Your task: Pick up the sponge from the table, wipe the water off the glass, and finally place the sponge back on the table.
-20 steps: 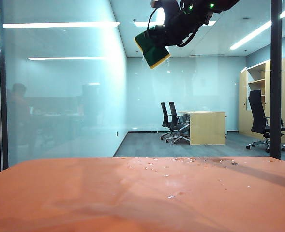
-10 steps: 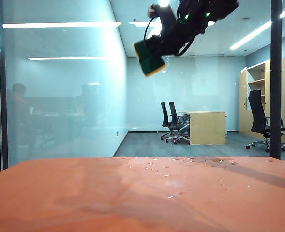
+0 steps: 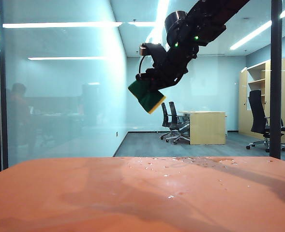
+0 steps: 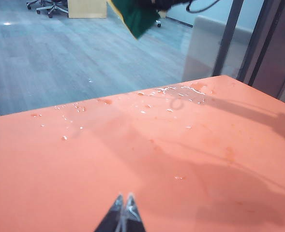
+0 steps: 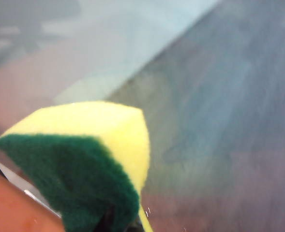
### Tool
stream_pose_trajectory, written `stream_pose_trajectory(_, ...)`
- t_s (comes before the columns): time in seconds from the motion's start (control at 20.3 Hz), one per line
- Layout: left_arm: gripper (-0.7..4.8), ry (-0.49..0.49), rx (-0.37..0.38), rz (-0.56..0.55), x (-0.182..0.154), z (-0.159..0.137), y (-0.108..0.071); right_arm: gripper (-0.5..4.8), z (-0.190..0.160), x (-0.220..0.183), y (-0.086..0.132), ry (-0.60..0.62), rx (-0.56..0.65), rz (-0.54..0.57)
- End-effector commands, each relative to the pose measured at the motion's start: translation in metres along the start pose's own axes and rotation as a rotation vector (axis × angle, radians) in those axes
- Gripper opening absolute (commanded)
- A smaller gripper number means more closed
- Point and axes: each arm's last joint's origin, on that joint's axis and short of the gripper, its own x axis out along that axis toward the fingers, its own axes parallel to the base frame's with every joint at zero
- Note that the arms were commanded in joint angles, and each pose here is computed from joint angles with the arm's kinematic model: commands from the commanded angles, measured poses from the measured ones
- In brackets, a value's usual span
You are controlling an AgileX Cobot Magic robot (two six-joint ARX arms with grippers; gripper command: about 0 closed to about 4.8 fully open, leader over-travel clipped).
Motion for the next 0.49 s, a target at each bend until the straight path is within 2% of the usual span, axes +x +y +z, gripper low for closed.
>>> stream_pose_trajectory(0.05, -0.05, -0.008, 0.013, 0.002, 0.0, 0.002, 0.0, -0.06, 0.005, -0.003, -0.002, -0.022, -0.001, -0.021)
stream_pose_trajectory(0.3, -0.05, -0.008, 0.013, 0.002, 0.0, 0.002, 0.0, -0.06, 0.025, -0.02, -0.005, -0.076, -0.005, -0.038)
stream_pose_trajectory(0.49, -0.05, -0.007, 0.013, 0.002, 0.0, 0.002, 0.0, -0.06, 0.053, -0.049, -0.018, -0.156, -0.03, -0.109)
